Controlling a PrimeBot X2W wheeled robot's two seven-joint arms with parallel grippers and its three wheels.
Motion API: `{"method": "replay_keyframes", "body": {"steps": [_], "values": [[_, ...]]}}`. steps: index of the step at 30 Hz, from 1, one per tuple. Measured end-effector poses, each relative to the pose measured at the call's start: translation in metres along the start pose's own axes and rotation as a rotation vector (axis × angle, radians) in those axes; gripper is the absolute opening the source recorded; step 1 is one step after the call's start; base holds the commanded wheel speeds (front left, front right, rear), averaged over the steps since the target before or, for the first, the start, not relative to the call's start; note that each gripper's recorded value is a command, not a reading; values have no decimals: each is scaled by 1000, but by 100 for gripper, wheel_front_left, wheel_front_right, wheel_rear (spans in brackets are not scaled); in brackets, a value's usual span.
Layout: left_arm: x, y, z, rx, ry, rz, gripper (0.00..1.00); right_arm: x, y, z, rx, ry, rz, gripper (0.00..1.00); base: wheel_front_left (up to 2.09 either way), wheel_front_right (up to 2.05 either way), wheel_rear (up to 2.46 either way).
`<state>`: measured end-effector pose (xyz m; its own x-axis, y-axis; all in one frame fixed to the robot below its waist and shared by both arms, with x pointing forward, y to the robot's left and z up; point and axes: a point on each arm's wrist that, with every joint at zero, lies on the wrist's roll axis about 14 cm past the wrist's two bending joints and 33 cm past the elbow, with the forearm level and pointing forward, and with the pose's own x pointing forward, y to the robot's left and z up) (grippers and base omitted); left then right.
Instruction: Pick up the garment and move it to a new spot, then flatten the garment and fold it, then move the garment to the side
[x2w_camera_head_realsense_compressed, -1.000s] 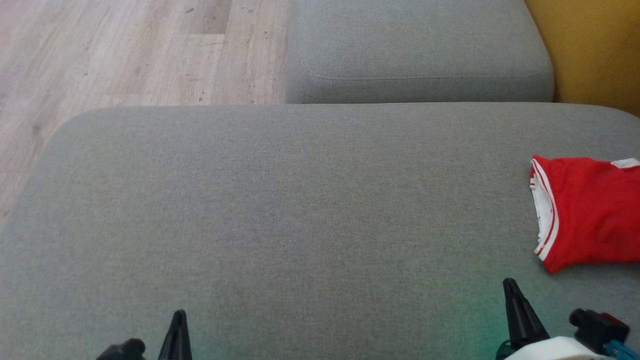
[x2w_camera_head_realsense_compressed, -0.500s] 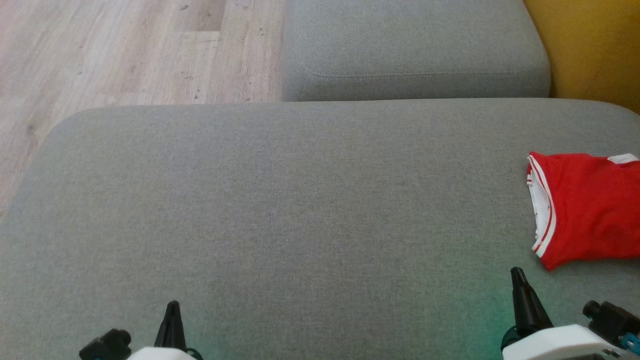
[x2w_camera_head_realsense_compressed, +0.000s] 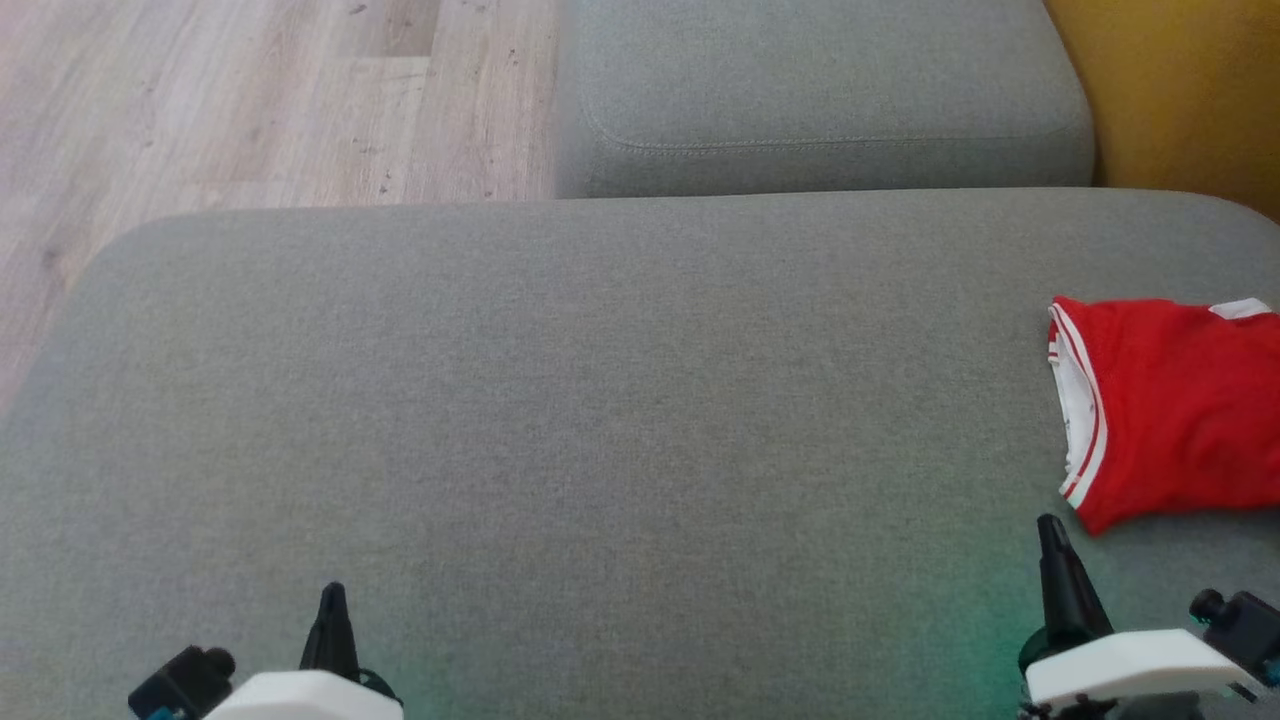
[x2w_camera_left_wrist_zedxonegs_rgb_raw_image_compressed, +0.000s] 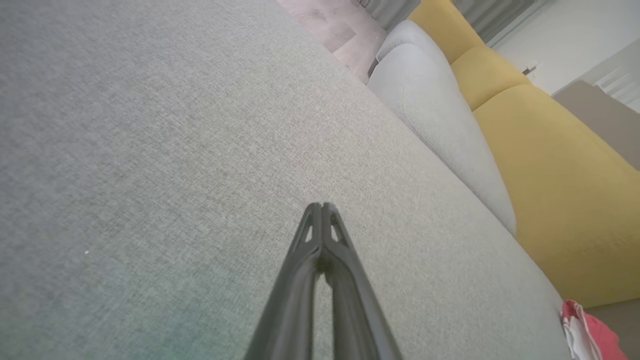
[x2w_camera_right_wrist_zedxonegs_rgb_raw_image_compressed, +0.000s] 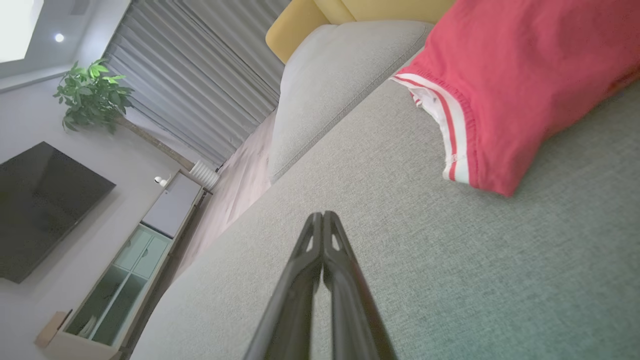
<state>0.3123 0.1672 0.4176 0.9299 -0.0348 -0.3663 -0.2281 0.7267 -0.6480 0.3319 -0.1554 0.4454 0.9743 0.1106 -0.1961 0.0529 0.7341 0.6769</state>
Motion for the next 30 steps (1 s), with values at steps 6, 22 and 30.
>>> {"method": "replay_keyframes", "body": {"steps": [6, 22, 30], "values": [[4, -5, 4, -69, -2, -19, 0, 0, -5, 3, 70, -9, -16, 0, 0, 0, 0], [15, -13, 19, -254, -17, -57, 0, 7, -7, 15, 263, -44, -21, 0, 0, 0, 0], [18, -16, 23, -346, -18, -75, 0, 13, -7, 25, 355, -68, -13, 0, 0, 0, 0]]}}
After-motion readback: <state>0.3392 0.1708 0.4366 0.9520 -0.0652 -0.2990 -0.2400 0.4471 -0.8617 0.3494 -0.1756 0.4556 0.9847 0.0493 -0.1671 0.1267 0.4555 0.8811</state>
